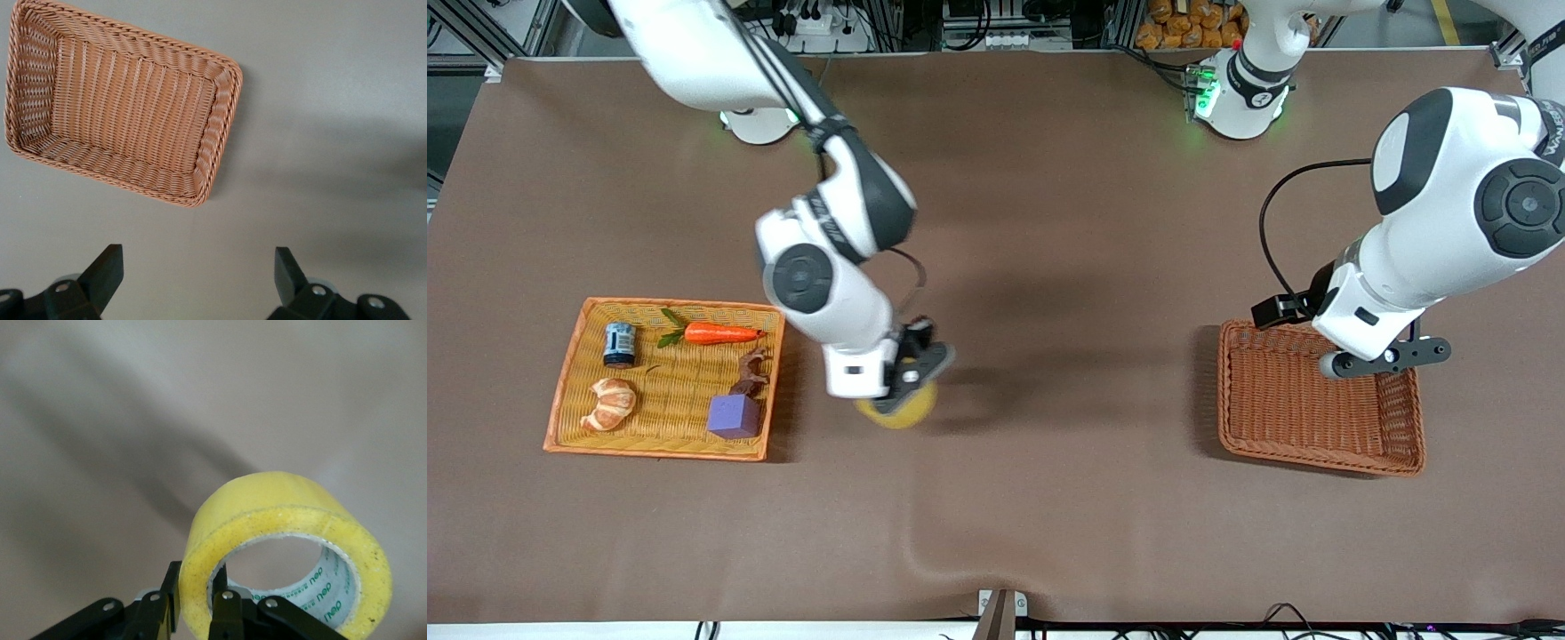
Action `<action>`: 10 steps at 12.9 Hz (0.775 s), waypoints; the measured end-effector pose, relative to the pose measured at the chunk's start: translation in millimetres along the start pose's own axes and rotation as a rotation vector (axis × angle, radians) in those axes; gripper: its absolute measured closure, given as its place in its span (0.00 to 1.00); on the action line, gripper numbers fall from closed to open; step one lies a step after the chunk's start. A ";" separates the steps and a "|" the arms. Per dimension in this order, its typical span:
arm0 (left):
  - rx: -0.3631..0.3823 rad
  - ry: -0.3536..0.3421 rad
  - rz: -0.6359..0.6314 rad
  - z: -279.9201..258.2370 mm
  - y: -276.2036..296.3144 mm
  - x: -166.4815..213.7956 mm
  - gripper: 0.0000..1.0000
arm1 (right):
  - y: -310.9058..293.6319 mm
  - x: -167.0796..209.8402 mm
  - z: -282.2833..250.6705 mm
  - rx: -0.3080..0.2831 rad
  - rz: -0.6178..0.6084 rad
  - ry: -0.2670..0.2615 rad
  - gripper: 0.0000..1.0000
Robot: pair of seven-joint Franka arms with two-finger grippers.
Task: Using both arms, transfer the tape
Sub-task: 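Carry the tape roll with the right gripper toward the table middle, then set the tape roll down with the right gripper while the left gripper reaches it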
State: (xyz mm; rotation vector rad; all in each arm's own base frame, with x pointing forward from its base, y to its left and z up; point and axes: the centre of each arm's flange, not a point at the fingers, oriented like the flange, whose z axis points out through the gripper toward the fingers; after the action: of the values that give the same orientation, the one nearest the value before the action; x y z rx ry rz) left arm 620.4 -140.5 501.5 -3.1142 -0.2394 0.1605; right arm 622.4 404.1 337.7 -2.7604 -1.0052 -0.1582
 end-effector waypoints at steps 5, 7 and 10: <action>0.000 0.000 -0.001 0.1 -0.4 0.2 0.00 | -147.1 9.5 77.0 0.052 0.246 0.093 0.71; 0.000 0.000 -0.002 0.3 -0.8 0.4 0.00 | -158.7 11.4 73.3 0.058 0.297 0.101 0.51; 0.001 0.000 -0.005 0.4 -2.8 1.3 0.00 | -113.1 19.8 53.4 0.036 0.357 0.122 0.16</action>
State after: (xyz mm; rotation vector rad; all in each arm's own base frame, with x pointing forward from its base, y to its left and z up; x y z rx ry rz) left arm 621.2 -137.5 501.0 -3.1126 -0.2475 0.1611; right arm 566.2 513.0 305.9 -2.8019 -0.4697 -0.2463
